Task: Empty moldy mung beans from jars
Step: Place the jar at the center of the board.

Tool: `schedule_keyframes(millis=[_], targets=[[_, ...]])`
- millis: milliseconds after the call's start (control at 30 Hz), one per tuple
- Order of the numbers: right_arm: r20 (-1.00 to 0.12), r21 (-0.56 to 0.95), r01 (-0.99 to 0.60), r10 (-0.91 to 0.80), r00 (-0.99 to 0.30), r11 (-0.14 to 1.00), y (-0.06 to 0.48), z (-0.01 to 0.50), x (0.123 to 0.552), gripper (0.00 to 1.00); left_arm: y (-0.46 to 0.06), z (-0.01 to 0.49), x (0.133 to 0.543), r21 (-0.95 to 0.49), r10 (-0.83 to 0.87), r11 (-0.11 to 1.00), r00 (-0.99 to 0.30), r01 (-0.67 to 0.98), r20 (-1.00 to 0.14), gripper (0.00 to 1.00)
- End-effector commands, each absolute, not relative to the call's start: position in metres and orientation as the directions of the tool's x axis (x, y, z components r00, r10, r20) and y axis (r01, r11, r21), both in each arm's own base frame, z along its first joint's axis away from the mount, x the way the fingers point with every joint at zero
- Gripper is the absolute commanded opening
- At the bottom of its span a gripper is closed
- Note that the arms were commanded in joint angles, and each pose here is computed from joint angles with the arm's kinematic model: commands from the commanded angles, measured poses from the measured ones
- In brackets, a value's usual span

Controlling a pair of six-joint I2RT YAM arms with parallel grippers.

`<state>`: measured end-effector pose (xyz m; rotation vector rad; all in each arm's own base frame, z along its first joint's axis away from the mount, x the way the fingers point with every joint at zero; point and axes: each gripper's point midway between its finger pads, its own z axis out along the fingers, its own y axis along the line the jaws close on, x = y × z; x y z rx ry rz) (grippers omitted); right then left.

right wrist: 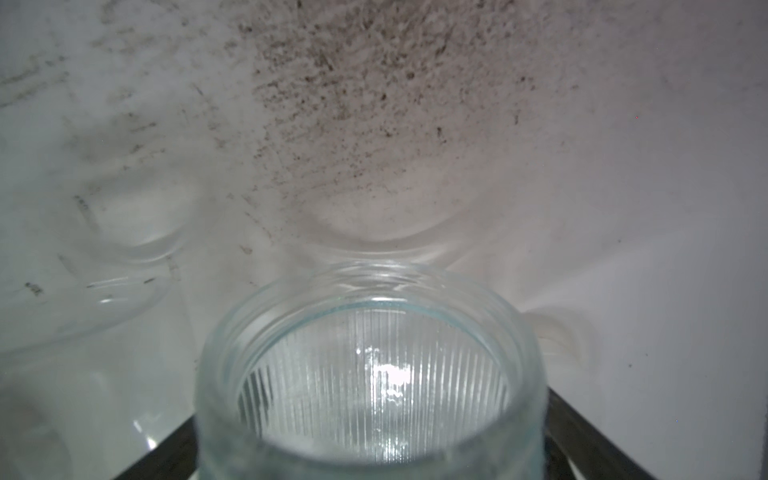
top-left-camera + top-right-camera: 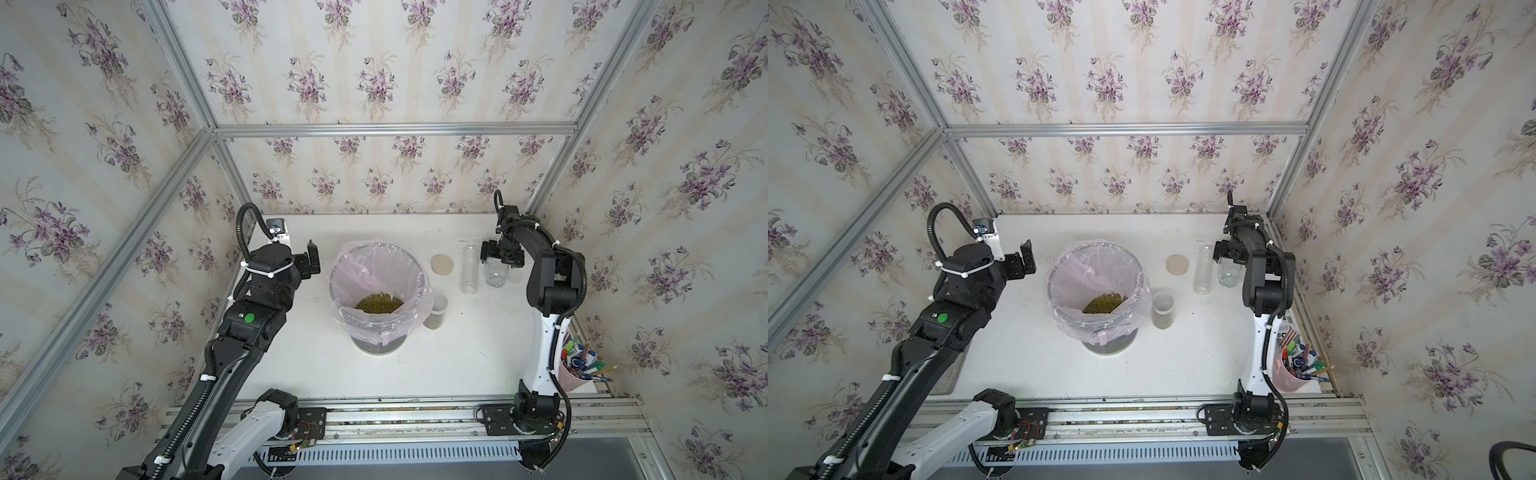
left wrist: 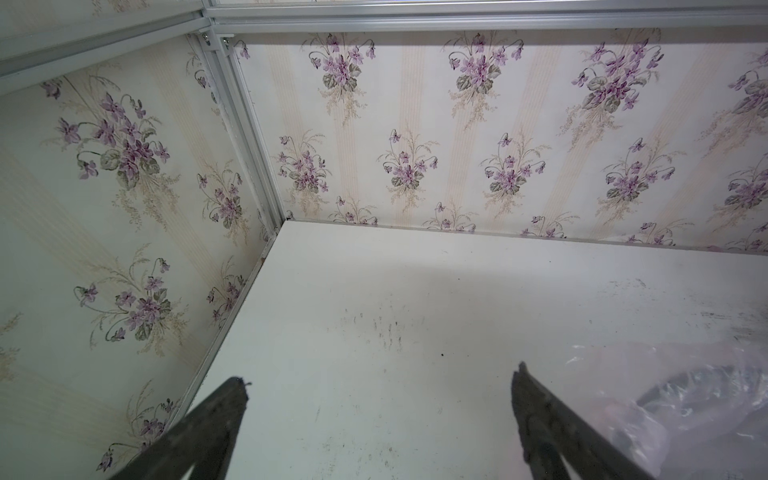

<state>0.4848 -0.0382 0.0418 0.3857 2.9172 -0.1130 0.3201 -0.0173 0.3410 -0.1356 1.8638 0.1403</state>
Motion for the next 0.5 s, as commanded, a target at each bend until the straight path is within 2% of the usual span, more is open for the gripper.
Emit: schedule_keyframes(millis=[0,467], targets=[[-0.225,-0.051,0.283,0.265,-0.938,0.958,-0.04,0.054,0.485,1.0,-0.018,0.348,0.322,0.012,-0.033,0.986,-0.262,-0.165,-0.964,1.0],[-0.298,-0.046,0.297,0.271,-0.915,0.954,-0.04,0.091,0.485,1.0,-0.018,0.349,0.321,0.01,-0.033,0.987,-0.261,-0.161,-0.965,1.0]])
